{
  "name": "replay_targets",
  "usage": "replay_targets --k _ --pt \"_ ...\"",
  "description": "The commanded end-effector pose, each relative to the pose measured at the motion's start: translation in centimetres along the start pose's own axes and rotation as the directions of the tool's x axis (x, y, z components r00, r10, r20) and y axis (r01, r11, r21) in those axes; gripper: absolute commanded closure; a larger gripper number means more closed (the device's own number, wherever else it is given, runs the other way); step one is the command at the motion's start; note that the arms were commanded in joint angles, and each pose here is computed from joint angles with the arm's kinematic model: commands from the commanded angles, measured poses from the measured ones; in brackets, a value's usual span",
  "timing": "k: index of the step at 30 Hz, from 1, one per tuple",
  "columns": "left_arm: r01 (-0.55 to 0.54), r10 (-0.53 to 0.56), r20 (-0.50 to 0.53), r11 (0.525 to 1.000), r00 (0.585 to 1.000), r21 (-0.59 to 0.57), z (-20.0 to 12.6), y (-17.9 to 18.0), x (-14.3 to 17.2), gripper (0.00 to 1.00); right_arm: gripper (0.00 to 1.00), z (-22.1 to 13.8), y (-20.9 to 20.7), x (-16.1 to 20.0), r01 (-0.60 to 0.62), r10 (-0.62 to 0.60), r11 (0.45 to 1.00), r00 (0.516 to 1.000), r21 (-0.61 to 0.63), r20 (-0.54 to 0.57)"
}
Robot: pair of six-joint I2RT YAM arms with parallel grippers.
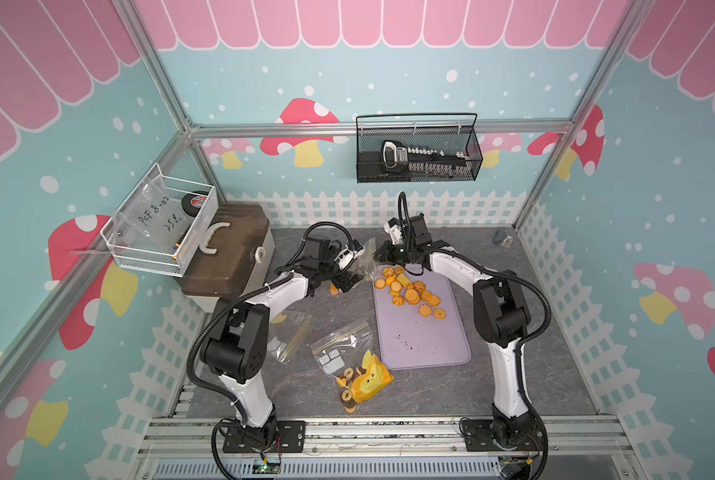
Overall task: Pour cookies out of the ziploc bag
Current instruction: Open the ziploc bag at the center of the board.
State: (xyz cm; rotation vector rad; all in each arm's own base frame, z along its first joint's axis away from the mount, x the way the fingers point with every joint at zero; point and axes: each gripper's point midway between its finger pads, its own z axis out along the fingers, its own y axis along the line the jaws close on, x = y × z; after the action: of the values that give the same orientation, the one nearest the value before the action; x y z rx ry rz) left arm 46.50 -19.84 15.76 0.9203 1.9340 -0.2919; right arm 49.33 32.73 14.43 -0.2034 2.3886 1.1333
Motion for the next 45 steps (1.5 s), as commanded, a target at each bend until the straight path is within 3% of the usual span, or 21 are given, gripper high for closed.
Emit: replay_targets --k 1,7,12,14,16,18,20,22,27,37,45 --pt "0.272 -0.246 0.172 0.952 0.954 -0.144 -2.8 4.3 -4.4 0.01 1.00 -0.5 1.6 -0.4 0.017 -0.016 0.999 1.000 -0.047 0.014" --pt "0.495 -0.481 0.175 0.868 0.859 -0.041 -4.0 3.1 -5.6 0.01 1.00 -0.5 3.0 -1.0 0.048 -0.041 0.989 0.998 -0.141 0.050" --pt "0.605 -0.606 -0.009 0.794 0.796 0.054 -3.4 0.7 -4.9 0.05 1.00 -0.3 4.1 -1.8 0.041 -0.022 0.975 0.996 -0.219 0.090" --pt "0.644 -0.636 -0.099 0.759 0.765 0.093 -3.0 -0.6 -4.4 0.20 1.00 -0.3 4.2 -2.1 0.041 -0.017 0.974 0.994 -0.221 0.107" --pt "0.658 -0.641 -0.156 0.746 0.751 0.101 -2.7 -1.7 -3.9 0.29 1.00 -0.4 4.3 -2.4 0.042 -0.017 0.975 0.993 -0.220 0.115" --pt "0.652 -0.631 -0.177 0.750 0.755 0.108 -2.5 -2.6 -3.8 0.37 1.00 -0.3 4.3 -2.5 0.041 -0.016 0.975 0.993 -0.220 0.118" --pt "0.649 -0.624 -0.193 0.753 0.757 0.111 -2.2 -3.2 -3.8 0.52 1.00 -0.3 4.4 -2.6 0.038 -0.012 0.974 0.993 -0.222 0.118" --pt "0.657 -0.629 -0.212 0.746 0.748 0.107 -2.0 -3.4 -3.7 0.59 1.00 -0.3 4.3 -2.5 0.035 -0.009 0.975 0.993 -0.220 0.116" --pt "0.640 -0.608 -0.233 0.763 0.759 0.094 -2.0 -3.7 -3.6 0.53 1.00 -0.2 4.0 -2.2 0.028 -0.007 0.978 0.995 -0.206 0.104" --pt "0.604 -0.576 -0.238 0.795 0.782 0.061 -1.3 -3.9 -4.5 0.50 1.00 -0.1 3.6 -1.6 0.028 -0.012 0.982 0.996 -0.188 0.086" --pt "0.556 -0.540 -0.297 0.831 0.788 -0.035 -0.3 -3.4 -3.8 0.49 1.00 -0.2 3.6 -1.5 0.028 -0.012 0.982 0.996 -0.189 0.084"
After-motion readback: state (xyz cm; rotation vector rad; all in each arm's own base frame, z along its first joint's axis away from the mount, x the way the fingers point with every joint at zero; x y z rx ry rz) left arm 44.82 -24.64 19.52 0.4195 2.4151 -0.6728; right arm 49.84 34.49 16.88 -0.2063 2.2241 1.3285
